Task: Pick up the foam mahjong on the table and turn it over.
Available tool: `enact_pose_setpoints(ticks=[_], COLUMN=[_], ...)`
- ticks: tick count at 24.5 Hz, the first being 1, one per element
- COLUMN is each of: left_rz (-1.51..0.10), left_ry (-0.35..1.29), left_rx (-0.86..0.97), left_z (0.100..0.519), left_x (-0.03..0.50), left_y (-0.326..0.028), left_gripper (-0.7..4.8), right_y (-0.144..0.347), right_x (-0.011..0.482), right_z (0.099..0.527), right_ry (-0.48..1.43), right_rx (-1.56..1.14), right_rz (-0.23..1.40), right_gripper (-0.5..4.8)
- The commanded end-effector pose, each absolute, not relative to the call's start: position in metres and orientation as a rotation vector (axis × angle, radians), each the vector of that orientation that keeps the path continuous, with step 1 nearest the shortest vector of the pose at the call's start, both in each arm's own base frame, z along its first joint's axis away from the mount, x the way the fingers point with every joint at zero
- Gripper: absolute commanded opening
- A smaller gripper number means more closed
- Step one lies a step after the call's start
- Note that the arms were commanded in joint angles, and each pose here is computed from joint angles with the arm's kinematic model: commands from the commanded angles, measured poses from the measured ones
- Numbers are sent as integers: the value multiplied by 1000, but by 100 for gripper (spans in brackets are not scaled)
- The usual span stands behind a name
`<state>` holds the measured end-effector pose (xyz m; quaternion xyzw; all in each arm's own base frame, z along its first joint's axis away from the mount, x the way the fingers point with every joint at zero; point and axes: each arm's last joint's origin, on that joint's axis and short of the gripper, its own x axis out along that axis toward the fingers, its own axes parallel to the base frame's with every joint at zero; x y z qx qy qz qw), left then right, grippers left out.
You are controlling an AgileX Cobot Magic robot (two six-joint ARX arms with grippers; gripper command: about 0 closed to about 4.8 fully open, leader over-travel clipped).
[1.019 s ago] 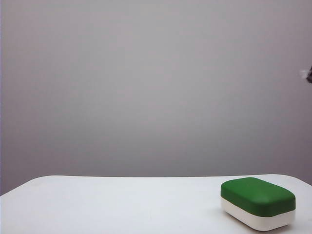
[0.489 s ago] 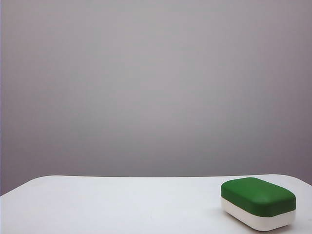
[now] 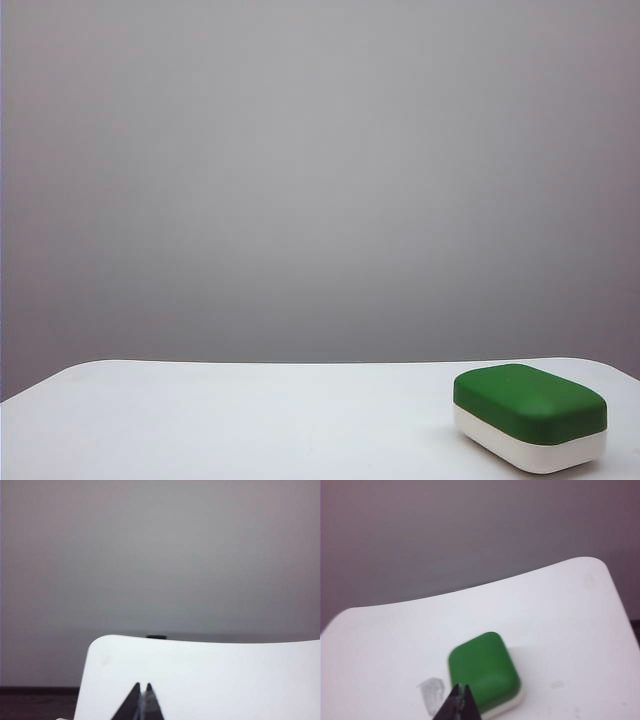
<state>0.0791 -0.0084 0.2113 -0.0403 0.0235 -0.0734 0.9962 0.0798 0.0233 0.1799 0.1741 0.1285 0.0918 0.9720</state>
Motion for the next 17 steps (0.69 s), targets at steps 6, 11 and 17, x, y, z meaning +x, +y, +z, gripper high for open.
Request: enact_pose_setpoints(ticks=[6, 11, 17], left_rz=[-151, -151, -153], left_ry=[23, 40, 89], left_rx=[-71, -59, -60], left_z=[201, 189, 163], left_x=[84, 88, 95], left_y=[-9, -9, -10], left_gripper=[-5, -5, -5], right_y=[27, 29, 25], right_x=[89, 92, 93], right_z=[160, 146, 147], right_ry=[194, 201, 180], right_rx=[237, 132, 61], right_rz=[217, 266, 199], right_gripper=[-8, -8, -7])
